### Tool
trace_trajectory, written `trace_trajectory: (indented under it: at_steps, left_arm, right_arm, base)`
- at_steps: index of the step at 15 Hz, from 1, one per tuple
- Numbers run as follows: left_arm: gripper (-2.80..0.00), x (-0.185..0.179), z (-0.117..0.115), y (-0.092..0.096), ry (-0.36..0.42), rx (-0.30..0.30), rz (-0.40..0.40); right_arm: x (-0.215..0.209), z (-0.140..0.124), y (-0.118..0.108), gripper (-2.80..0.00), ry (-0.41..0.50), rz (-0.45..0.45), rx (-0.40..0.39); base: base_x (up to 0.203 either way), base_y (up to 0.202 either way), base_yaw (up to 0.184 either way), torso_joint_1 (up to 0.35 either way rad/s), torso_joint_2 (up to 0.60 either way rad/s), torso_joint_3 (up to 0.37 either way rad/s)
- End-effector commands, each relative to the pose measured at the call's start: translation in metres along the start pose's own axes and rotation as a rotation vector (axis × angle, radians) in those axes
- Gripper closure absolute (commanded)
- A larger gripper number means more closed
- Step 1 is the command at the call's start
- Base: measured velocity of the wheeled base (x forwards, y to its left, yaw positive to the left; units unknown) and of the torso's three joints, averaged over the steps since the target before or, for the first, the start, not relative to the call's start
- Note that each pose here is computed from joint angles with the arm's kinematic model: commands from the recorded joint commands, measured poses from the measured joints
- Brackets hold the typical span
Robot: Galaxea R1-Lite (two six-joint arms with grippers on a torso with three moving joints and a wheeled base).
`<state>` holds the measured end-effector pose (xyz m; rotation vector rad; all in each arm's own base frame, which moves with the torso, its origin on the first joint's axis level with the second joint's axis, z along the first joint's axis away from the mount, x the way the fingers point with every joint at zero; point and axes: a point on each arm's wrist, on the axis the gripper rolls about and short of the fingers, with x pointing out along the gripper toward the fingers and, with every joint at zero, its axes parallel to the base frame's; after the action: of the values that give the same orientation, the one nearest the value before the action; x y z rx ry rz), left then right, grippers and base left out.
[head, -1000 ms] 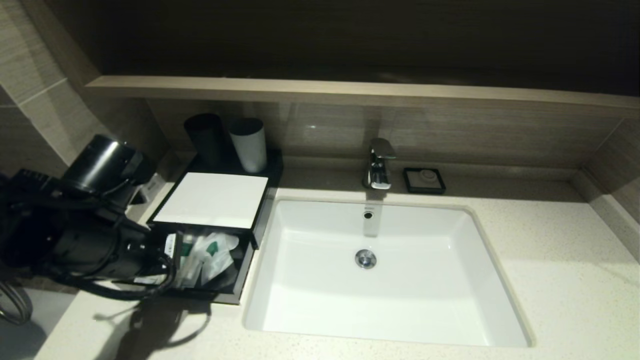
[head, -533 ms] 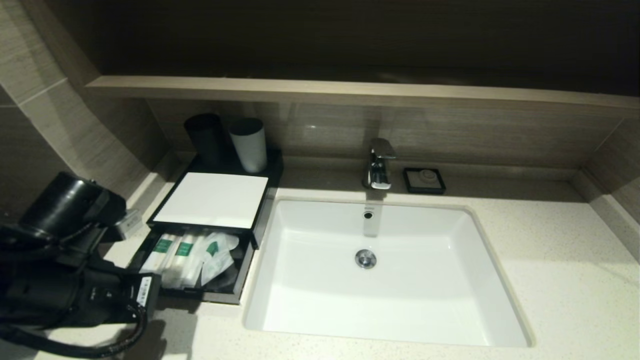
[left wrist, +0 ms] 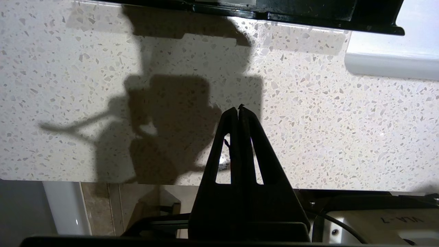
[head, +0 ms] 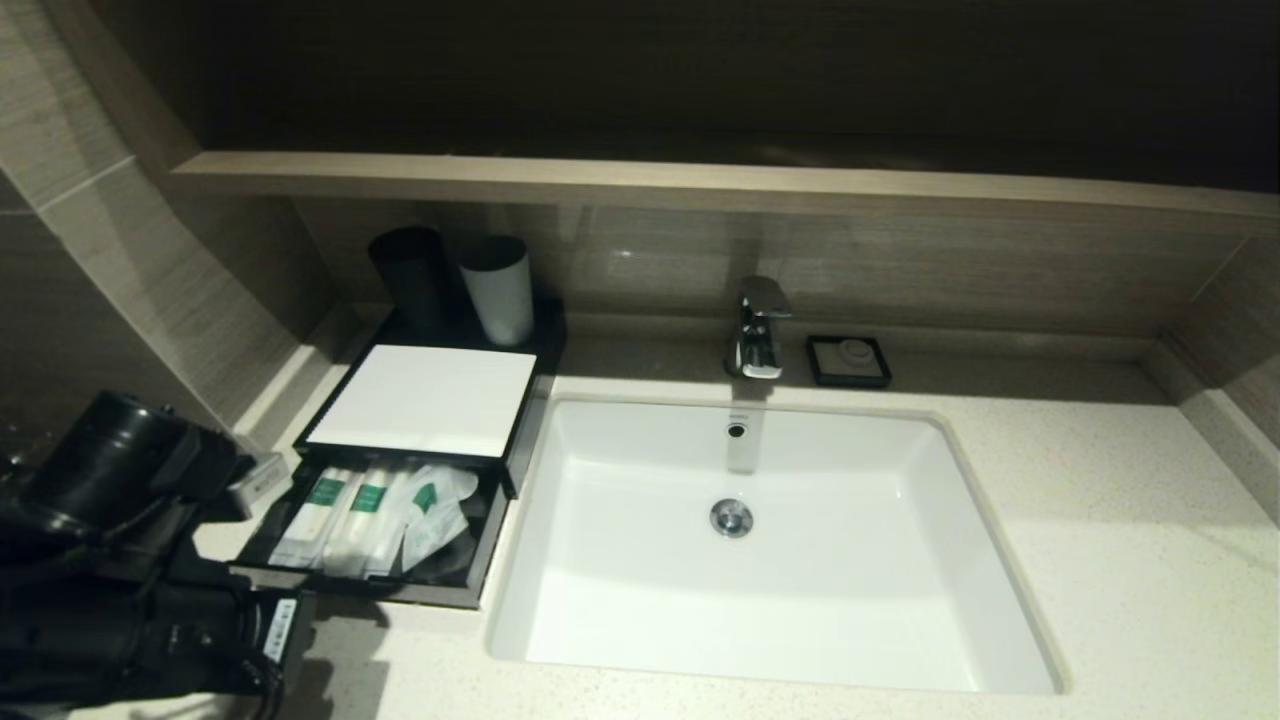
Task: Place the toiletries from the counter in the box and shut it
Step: Close the drawer
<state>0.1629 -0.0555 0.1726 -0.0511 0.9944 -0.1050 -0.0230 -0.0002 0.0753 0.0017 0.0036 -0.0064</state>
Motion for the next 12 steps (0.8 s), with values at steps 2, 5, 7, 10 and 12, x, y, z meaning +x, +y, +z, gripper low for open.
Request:
trace_trajectory:
  at_steps: [2, 5, 7, 10, 12]
  left_arm:
    - [0.00, 0.012, 0.001, -0.001, 0.033, 0.003, 0.012]
    - [0.00, 0.020, 0.003, -0.002, 0.059, 0.010, 0.020]
    - [0.00, 0.027, 0.003, -0.001, 0.084, 0.006, 0.031]
    - [0.00, 0.034, 0.006, 0.001, 0.090, -0.006, 0.042]
    - [0.00, 0.040, 0.006, 0.002, 0.095, -0.003, 0.047]
  right_arm:
    - [0.000, 0.000, 0.000, 0.00, 0.001, 0.000, 0.000]
    - [0.000, 0.000, 0.000, 0.00, 0.001, 0.000, 0.000]
    - [0.000, 0.000, 0.000, 0.00, 0.001, 0.000, 0.000]
    - [0.000, 0.000, 0.000, 0.00, 0.001, 0.000, 0.000]
    - [0.000, 0.000, 0.000, 0.00, 0.001, 0.000, 0.000]
  base:
    - [0.000, 0.000, 0.000, 0.000, 0.00, 0.000]
    - [0.000, 0.000, 0.000, 0.000, 0.00, 0.000]
    - [0.000, 0.000, 0.000, 0.000, 0.00, 0.000]
    - [0.000, 0.000, 0.000, 0.000, 0.00, 0.000]
    - [0.000, 0.000, 0.000, 0.000, 0.00, 0.000]
